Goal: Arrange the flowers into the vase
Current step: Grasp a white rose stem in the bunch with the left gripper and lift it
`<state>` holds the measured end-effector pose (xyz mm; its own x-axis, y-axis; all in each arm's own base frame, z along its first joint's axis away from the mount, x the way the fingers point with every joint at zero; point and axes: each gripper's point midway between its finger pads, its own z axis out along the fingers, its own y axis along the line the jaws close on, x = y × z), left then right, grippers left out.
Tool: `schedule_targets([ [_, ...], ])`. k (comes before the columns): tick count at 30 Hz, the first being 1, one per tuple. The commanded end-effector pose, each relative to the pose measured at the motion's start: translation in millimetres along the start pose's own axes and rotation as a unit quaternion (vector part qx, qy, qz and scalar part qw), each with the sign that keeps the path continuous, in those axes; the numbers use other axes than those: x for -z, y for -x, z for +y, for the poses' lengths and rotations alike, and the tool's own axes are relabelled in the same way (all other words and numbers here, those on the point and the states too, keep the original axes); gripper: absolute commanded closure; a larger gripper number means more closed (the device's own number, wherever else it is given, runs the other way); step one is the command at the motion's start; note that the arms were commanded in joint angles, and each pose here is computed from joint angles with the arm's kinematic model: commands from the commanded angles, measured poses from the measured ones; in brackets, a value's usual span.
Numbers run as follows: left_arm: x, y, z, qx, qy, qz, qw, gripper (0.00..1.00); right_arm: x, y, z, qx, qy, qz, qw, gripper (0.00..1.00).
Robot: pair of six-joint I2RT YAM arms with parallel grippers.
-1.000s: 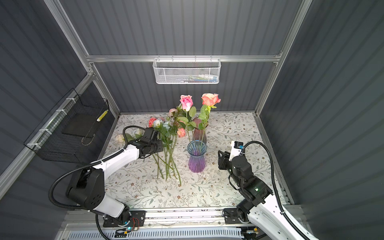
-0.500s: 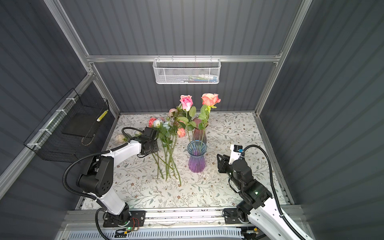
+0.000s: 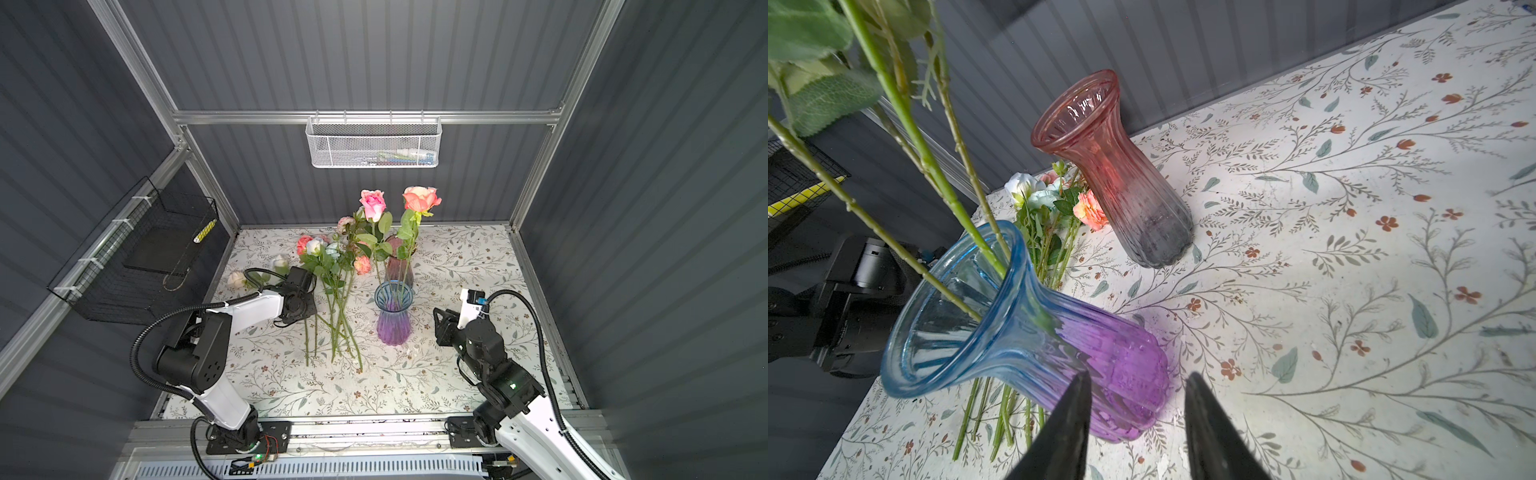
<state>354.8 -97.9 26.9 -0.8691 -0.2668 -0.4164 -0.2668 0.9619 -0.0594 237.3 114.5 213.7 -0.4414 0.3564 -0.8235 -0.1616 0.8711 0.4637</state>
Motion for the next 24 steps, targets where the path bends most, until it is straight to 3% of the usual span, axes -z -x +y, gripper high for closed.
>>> schedule_targets([
  [1, 16, 8, 4, 0.008, -0.003, -0.021, 1.000, 0.98, 5, 5, 1, -0.009, 0.004, -0.007, 1.000, 0.60],
  [9, 75, 32, 6, -0.004, -0.029, -0.073, 0.997, 1.00, 11, 20, 10, 0.000, 0.011, -0.016, 1.000, 0.61],
  [13, 123, 50, -3, -0.010, -0.083, -0.128, 0.988, 1.00, 17, 32, 21, 0.007, 0.024, -0.019, 1.000, 0.61],
  [17, 187, 62, -29, -0.037, -0.216, -0.215, 0.952, 1.00, 24, 45, 33, 0.006, 0.044, -0.026, 0.999, 0.61],
  [21, 247, 67, -38, -0.068, -0.292, -0.285, 0.910, 1.00, 28, 58, 45, 0.007, 0.059, -0.032, 0.998, 0.61],
  [24, 295, 64, -49, -0.102, -0.359, -0.331, 0.867, 1.00, 32, 71, 60, 0.009, 0.082, -0.035, 0.996, 0.61],
])
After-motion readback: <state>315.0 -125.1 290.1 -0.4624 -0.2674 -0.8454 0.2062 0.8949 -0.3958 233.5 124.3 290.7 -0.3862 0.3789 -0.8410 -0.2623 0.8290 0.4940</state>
